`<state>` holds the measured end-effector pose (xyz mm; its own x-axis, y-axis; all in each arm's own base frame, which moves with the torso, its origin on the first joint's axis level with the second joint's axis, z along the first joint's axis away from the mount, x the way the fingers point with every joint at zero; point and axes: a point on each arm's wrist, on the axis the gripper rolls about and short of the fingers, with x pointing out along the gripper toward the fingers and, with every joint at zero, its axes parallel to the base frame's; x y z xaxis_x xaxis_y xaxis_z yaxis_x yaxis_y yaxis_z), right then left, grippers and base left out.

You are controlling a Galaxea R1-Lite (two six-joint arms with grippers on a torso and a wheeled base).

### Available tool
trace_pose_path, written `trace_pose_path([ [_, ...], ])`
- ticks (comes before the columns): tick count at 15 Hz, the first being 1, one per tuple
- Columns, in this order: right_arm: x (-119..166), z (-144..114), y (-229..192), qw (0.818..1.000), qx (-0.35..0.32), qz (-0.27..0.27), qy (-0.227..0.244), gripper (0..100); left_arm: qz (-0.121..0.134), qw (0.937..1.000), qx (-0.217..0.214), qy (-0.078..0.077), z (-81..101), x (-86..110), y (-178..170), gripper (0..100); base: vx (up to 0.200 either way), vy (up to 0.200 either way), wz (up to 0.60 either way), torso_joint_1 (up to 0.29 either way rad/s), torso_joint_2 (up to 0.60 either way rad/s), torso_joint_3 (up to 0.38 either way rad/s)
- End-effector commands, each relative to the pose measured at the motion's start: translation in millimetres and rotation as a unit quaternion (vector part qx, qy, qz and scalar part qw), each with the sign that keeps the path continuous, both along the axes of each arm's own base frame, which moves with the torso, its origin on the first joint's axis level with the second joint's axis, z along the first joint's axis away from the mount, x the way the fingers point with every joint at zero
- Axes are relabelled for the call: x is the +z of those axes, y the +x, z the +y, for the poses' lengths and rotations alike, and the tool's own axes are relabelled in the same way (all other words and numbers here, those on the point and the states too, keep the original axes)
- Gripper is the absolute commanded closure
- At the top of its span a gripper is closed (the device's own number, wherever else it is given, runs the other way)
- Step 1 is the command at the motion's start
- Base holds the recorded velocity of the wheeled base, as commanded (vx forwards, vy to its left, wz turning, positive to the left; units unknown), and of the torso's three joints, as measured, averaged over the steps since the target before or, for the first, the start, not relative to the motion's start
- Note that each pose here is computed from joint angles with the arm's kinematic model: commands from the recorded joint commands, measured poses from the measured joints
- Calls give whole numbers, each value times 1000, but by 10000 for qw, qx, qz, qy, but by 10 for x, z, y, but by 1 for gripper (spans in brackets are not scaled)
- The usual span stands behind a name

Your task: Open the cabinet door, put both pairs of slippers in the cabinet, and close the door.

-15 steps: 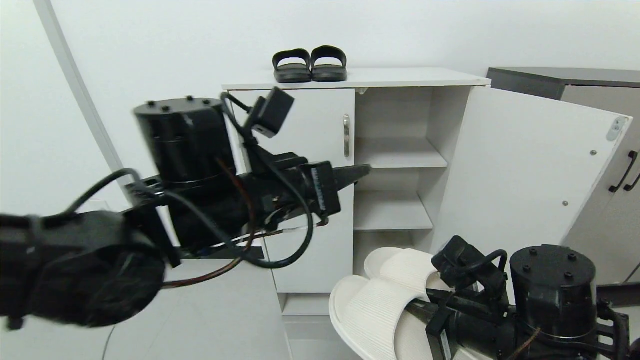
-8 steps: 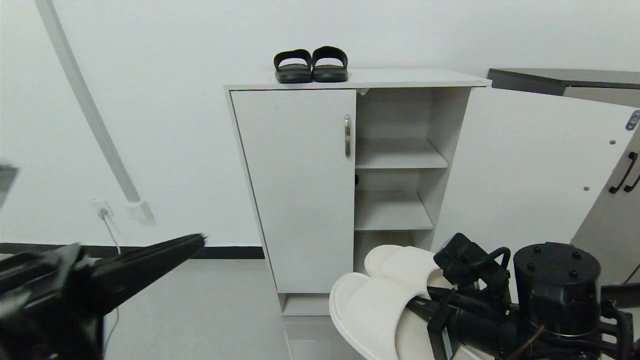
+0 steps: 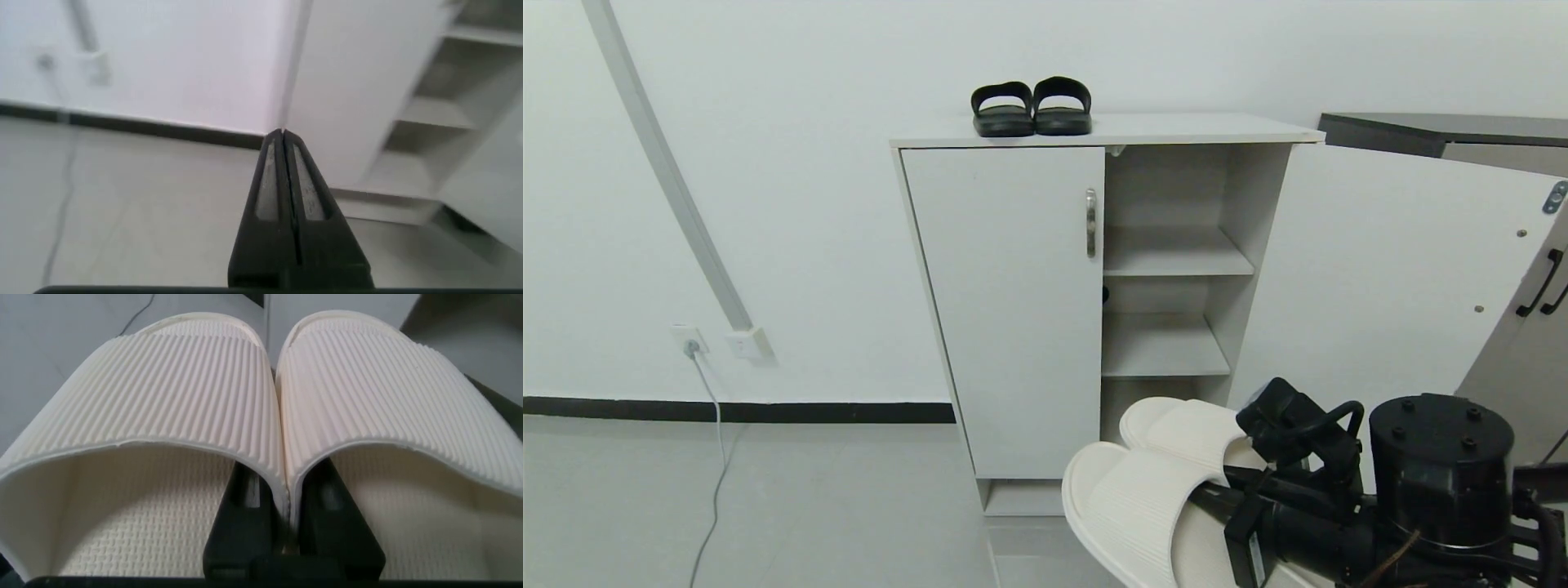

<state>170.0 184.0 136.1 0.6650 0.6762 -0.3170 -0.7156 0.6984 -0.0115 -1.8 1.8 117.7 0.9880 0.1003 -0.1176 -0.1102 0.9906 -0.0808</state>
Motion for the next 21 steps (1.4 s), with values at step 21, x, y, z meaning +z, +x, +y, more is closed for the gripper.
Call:
trace_pose_path([
  [21, -248, 518, 45, 9800, -1980, 158, 86, 100, -540, 9945, -713, 553, -26, -427, -209, 100, 0, 0, 0, 0, 0, 0],
])
